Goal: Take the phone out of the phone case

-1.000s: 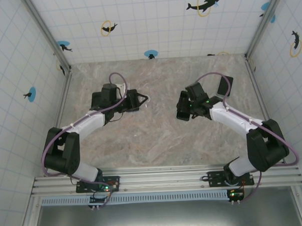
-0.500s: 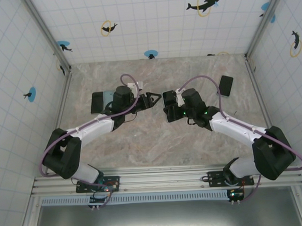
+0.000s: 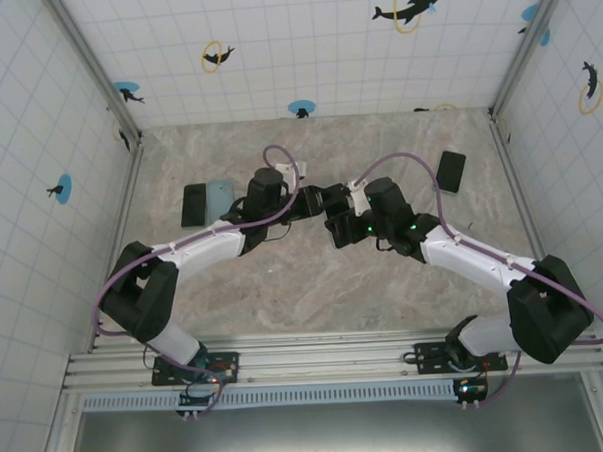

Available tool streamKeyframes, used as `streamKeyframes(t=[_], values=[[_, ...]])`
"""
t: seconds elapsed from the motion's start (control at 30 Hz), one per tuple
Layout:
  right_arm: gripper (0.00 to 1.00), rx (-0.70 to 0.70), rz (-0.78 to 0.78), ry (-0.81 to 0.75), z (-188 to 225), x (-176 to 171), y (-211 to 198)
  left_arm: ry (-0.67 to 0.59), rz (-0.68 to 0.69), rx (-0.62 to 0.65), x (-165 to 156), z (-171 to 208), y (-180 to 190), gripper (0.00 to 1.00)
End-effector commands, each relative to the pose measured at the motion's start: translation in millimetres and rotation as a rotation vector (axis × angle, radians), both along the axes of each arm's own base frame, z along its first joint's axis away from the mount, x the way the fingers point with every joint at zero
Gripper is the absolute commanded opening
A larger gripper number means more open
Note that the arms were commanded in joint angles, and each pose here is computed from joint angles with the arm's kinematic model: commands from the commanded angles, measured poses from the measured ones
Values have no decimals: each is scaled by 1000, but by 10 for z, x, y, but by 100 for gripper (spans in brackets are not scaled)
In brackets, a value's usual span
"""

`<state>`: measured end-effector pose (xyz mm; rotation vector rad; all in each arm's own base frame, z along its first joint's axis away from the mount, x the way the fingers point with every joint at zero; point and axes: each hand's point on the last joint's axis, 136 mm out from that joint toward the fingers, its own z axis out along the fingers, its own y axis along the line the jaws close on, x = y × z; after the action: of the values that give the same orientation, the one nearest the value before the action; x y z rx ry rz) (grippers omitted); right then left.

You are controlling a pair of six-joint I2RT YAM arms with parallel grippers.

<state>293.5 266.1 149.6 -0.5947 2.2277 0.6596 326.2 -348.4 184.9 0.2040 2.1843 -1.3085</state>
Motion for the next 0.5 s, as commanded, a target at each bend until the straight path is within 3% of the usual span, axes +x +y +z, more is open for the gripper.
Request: streamKeyframes(t=[0.0,0.17,0.3,0.47], values=[[30,61,30,-80,362,54,106,-30,-11,8,31,31,-48,29],[30,59,28,-71,352,67,101,-22,-19,10,13,3,-57,17],[32,66,23,-60,327,71,81,-22,-16,1,15,36,-58,13],[59,82,24,-58,321,61,56,-16,0,-28,49,97,-58,11]])
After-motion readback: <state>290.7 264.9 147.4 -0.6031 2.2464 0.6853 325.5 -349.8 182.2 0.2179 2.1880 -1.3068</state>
